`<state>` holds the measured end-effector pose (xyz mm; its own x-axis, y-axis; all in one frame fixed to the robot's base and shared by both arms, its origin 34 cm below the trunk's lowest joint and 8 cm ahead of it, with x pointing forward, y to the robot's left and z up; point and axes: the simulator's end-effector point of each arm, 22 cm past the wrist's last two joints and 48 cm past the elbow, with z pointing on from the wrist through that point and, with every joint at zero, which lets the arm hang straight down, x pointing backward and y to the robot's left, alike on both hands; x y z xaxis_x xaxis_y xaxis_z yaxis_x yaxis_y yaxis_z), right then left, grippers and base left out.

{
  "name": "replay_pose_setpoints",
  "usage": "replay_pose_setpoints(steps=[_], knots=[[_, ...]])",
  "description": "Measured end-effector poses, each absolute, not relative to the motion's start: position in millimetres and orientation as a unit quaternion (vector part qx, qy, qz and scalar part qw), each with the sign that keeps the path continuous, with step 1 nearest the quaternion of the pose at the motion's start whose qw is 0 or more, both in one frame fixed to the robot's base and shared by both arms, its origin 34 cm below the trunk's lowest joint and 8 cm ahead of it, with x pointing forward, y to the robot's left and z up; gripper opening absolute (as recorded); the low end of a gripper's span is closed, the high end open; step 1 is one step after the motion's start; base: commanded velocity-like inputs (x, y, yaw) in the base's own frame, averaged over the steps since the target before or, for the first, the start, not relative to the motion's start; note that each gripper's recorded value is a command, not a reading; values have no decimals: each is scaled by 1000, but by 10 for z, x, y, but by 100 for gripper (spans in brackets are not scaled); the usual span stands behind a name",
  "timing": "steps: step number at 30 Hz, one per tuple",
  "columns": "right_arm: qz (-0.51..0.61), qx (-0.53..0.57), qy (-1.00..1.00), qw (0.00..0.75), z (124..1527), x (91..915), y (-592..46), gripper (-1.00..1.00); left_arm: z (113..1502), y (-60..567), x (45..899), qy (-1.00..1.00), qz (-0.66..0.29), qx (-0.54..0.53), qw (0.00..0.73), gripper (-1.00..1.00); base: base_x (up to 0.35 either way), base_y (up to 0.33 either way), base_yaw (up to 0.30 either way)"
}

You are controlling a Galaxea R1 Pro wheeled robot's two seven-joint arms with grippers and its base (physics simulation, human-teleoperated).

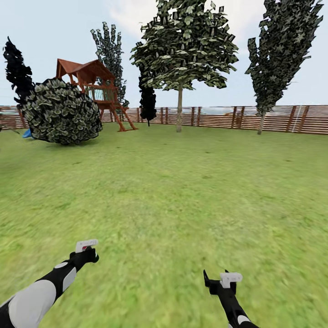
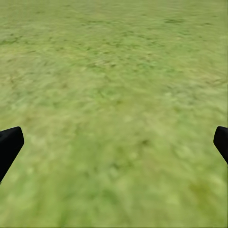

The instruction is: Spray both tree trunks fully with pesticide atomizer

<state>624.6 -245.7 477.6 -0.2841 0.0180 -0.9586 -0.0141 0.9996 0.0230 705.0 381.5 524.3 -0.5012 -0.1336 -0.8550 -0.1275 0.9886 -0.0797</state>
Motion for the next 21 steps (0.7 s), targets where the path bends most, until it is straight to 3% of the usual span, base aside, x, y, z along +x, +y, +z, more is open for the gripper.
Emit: replay_pose_setpoints(steps=[21], knots=[[13,1,801,598,4776,6246,-2456,100,5243,3817,7050,866,-3,-75,494,-100,338,0,0]])
